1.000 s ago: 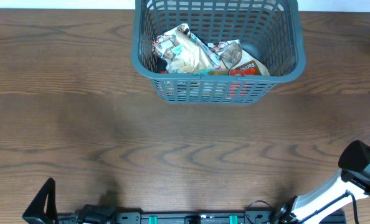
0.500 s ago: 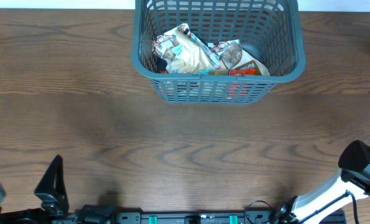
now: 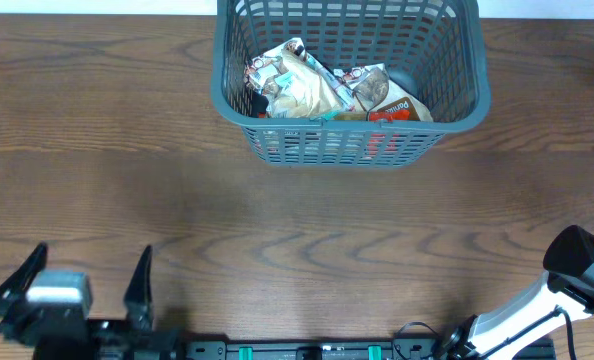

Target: Pack container

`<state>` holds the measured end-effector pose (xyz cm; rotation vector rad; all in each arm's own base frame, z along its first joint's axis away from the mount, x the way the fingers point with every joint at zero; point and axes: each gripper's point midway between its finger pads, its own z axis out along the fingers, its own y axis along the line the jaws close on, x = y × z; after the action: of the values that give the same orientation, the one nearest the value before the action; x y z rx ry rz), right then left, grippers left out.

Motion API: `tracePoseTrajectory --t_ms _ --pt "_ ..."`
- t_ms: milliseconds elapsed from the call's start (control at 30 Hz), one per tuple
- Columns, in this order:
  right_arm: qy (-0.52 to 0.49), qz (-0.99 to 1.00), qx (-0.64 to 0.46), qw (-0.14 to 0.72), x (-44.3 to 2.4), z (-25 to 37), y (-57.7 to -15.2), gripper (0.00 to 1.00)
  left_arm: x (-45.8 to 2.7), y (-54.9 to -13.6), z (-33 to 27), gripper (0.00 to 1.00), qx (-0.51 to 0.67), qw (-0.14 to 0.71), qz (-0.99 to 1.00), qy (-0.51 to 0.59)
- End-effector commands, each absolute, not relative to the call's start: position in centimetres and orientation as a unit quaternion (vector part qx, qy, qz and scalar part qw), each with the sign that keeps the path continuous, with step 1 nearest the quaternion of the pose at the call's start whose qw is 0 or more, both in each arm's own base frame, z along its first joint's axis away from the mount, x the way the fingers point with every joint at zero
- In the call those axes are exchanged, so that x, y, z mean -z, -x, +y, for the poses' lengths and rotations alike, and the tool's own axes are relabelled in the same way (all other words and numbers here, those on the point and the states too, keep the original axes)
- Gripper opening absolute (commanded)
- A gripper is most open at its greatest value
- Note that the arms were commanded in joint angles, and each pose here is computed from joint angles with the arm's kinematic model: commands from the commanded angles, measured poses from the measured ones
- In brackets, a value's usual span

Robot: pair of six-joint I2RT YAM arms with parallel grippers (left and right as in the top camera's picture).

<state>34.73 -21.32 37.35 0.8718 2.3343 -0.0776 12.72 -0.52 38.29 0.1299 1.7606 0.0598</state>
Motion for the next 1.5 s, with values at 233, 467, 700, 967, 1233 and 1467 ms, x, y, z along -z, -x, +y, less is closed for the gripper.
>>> tracePoseTrajectory --t_ms 233,467,700,967,1233,1467 --pt "-0.339 0.886 0.025 0.315 -37.1 -21.4 -34.7 0.99 -34.2 -15.2 -1.6 0.99 -0.02 0.659 0.747 -0.091" --pt "-0.339 0.886 0.025 0.315 -37.1 -21.4 -34.7 0.99 -31.8 -16.1 -2.2 0.99 -0.013 0.68 0.726 -0.106" --pt "-0.339 0.886 0.025 0.315 -37.1 -21.4 -34.7 0.99 -29.3 -17.4 -2.6 0.99 -0.019 0.687 0.714 -0.132" --pt "-0.339 0.886 0.025 0.315 -37.1 -21.4 -34.7 0.99 -25.9 -18.8 -2.7 0.99 -0.015 0.675 0.725 -0.133" --pt "-0.339 0.886 0.025 0.315 -37.1 -21.4 -34.7 0.99 -24.1 -20.3 -2.7 0.99 -0.012 0.677 0.723 -0.136" --pt "-0.339 0.886 0.025 0.315 -37.1 -21.4 -34.7 0.99 -23.5 -21.7 -2.7 0.99 -0.007 0.697 0.706 -0.126"
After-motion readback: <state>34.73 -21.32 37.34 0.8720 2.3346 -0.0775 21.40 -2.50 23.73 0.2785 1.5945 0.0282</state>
